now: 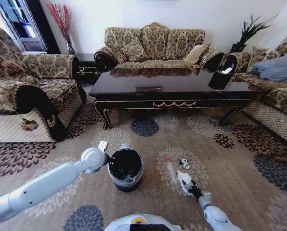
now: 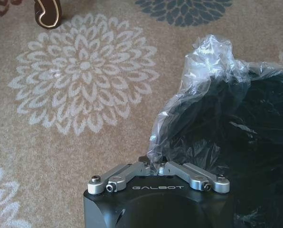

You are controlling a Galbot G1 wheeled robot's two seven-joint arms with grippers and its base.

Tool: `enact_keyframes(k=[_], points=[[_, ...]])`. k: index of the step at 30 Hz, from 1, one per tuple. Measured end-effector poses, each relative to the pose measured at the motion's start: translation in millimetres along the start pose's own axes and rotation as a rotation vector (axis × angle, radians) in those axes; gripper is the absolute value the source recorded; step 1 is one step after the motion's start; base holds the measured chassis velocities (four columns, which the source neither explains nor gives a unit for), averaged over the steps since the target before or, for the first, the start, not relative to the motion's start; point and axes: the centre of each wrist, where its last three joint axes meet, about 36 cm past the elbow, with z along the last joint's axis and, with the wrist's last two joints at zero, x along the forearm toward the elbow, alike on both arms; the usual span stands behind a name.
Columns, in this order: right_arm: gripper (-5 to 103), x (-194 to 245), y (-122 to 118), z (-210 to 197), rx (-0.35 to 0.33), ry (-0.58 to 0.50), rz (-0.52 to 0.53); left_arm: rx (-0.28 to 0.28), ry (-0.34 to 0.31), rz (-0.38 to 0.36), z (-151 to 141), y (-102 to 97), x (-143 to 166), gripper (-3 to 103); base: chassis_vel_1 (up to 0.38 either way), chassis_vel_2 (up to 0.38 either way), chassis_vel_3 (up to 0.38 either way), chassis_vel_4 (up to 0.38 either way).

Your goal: Move to the front of the table and pick up the trash from the floor, then place it into the trash bin.

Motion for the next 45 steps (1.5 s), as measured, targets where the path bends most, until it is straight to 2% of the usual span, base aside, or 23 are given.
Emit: enact_keyframes(k=[1, 2, 4, 5, 7, 8, 10, 11, 13, 16, 26, 34, 42, 45], points=[[50, 0.0, 1.1, -0.1, 0.000, -0.002, -0.001, 0.001, 0.000, 0.000, -0.1, 0.3, 0.0, 2, 0.000, 0.000, 0.000, 0.000], [50, 0.0, 1.1, -0.1, 0.000, -0.002, -0.001, 0.001, 0.000, 0.000, -0.1, 0.3, 0.0, 2, 0.000, 0.000, 0.000, 0.000], [39, 0.0, 1.9, -1.3, 0.000, -0.006, -0.001, 0.002, 0.000, -0.001, 0.0, 0.4, -0.1, 2, 0.000, 0.000, 0.000, 0.000], [39, 0.0, 1.9, -1.3, 0.000, -0.006, -0.001, 0.002, 0.000, -0.001, 0.0, 0.4, -0.1, 2, 0.000, 0.000, 0.000, 0.000], [28, 0.9, 2.2, -2.5, 0.000, -0.011, 0.000, 0.002, 0.000, 0.000, 0.1, 0.1, -0.2, 2, 0.000, 0.000, 0.000, 0.000], [28, 1.2, 2.2, -3.1, -0.001, -0.014, 0.001, 0.002, -0.001, 0.001, -0.1, -0.2, -0.2, 2, 0.000, 0.000, 0.000, 0.000], [18, 2.3, 1.0, -4.3, -0.001, -0.019, 0.006, 0.002, -0.002, 0.003, -0.5, -1.3, -0.3, 2, 0.000, 0.000, 0.000, 0.000], [18, 2.3, 1.0, -4.3, -0.001, -0.019, 0.006, 0.002, -0.002, 0.003, -0.5, -1.3, -0.3, 2, 0.000, 0.000, 0.000, 0.000], [7, 3.9, 0.2, -5.0, -0.001, -0.022, 0.008, 0.001, -0.002, 0.006, -0.7, -2.3, -0.6, 2, 0.000, 0.000, 0.000, 0.000], [1, 6.0, -1.5, -6.0, -0.003, -0.027, 0.014, 0.001, -0.002, 0.007, -0.3, -3.5, -1.3, 2, 0.000, 0.000, 0.000, 0.000], [0, 10.7, -0.8, -10.7, -0.005, -0.044, 0.013, -0.003, 0.002, 0.011, 1.5, -7.7, -2.4, 2, 0.000, 0.000, 0.000, 0.000], [0, 24.3, -0.4, -40.9, -0.013, -0.119, 0.002, -0.019, 0.005, 0.026, 1.2, -17.0, -4.4, 2, 0.000, 0.000, 0.000, 0.000], [0, 45.1, -9.8, -69.9, -0.010, -0.186, 0.006, -0.041, -0.010, 0.041, -14.0, -33.3, -10.4, 2, 0.000, 0.000, 0.000, 0.000], [0, 55.0, -11.2, -82.0, -0.009, -0.221, 0.006, -0.052, -0.009, 0.053, -19.4, -45.0, -16.4, 2, 0.000, 0.000, 0.000, 0.000]])
